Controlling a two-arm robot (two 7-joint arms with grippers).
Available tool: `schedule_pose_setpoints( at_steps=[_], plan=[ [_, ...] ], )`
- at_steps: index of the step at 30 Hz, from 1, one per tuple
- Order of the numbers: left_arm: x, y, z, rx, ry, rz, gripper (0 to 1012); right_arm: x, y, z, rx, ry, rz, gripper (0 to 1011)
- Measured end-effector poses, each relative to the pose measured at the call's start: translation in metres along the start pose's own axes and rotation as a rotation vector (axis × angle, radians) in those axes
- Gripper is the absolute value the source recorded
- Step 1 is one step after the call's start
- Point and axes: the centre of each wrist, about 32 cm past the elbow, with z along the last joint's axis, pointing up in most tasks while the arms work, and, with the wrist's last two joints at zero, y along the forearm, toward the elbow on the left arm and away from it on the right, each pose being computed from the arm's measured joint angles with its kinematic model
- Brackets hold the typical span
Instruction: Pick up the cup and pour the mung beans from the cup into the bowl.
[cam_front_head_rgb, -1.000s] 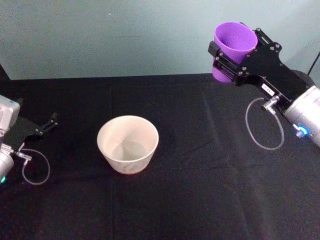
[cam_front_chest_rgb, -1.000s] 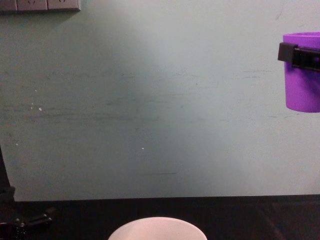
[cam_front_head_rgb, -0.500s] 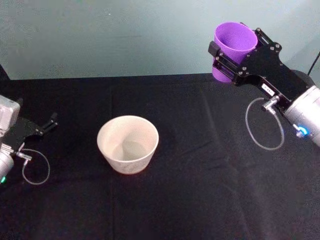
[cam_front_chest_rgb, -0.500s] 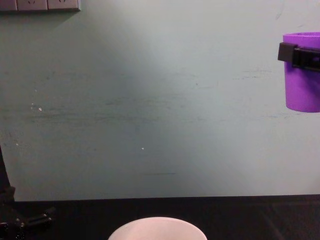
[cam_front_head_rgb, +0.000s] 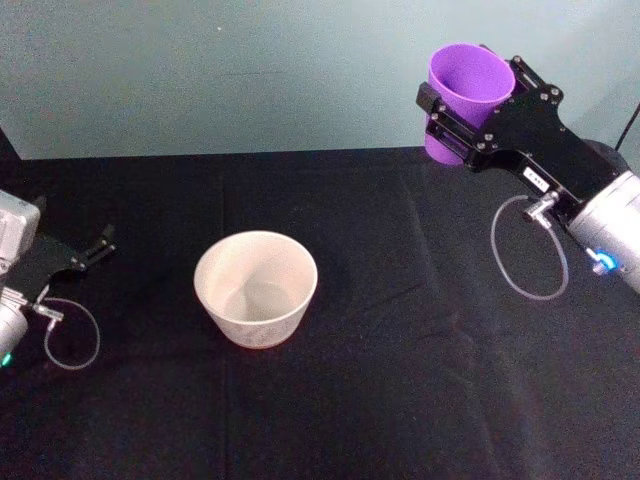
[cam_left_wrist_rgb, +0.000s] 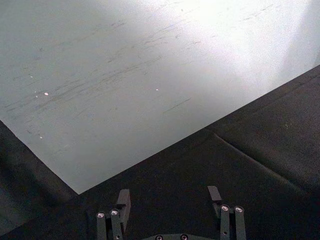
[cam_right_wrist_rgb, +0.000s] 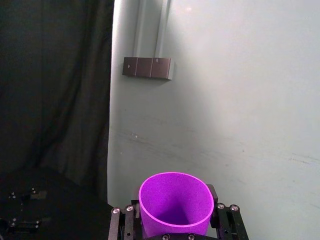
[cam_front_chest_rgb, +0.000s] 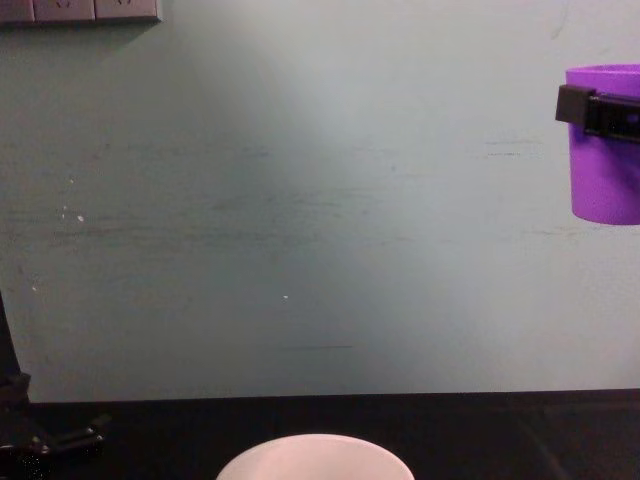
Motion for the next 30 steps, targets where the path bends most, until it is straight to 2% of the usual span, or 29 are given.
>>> schedule_pose_setpoints(
  at_steps=[30],
  plan=[
    [0.0, 0.0, 0.0, 0.0, 0.0, 0.0, 1000, 0.0, 0.0, 0.0, 0.0, 0.0, 0.0, 751]
  ],
)
